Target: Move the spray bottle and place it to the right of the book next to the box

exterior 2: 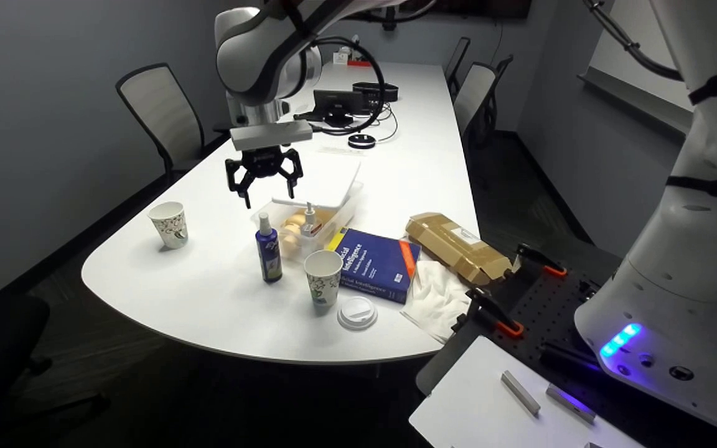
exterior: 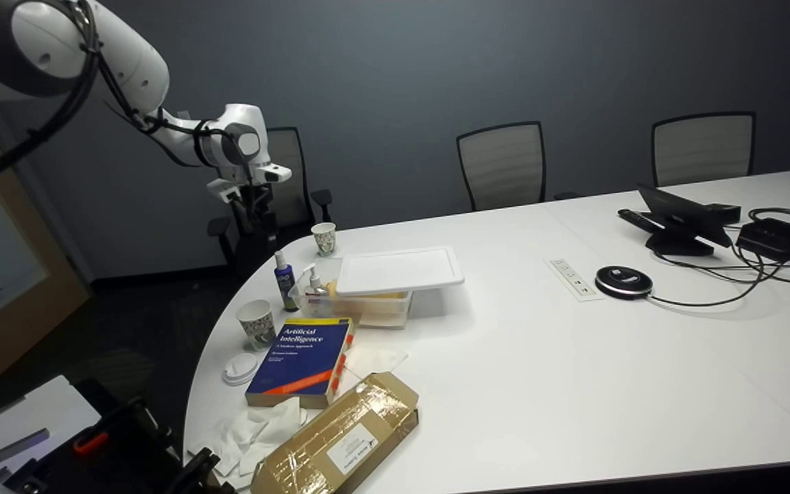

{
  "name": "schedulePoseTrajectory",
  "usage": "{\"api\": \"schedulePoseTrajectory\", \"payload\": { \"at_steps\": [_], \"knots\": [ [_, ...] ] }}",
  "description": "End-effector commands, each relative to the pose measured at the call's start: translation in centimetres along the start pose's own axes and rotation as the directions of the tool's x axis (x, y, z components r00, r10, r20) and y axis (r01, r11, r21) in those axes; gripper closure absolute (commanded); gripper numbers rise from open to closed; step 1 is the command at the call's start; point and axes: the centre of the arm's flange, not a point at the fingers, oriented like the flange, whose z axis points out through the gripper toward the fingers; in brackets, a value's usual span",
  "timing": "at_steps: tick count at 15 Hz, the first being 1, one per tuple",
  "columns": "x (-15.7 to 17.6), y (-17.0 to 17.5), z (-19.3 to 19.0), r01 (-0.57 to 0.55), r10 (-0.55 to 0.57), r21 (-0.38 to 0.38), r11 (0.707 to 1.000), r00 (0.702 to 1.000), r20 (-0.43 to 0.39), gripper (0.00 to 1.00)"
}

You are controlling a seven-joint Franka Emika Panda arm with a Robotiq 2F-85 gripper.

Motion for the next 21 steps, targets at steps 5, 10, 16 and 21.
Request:
{"api": "schedulePoseTrajectory", "payload": {
  "at_steps": [5, 10, 16, 21],
  "knots": [
    [2.2, -2.4, 4.6, -0.013, 0.014, 0.015, 1.000, 0.999, -0.051, 0.00],
    [3.8, -2.0, 6.2, -0.026, 0.027, 0.015, 1.000, 0.998, -0.059, 0.00],
    [4.2, -2.2, 6.9, -0.035, 0.035, -0.003, 0.999, 0.997, -0.062, 0.29],
    [4.5, -2.0, 7.2, -0.043, 0.042, -0.019, 0.999, 0.998, -0.038, 0.61]
  ]
}}
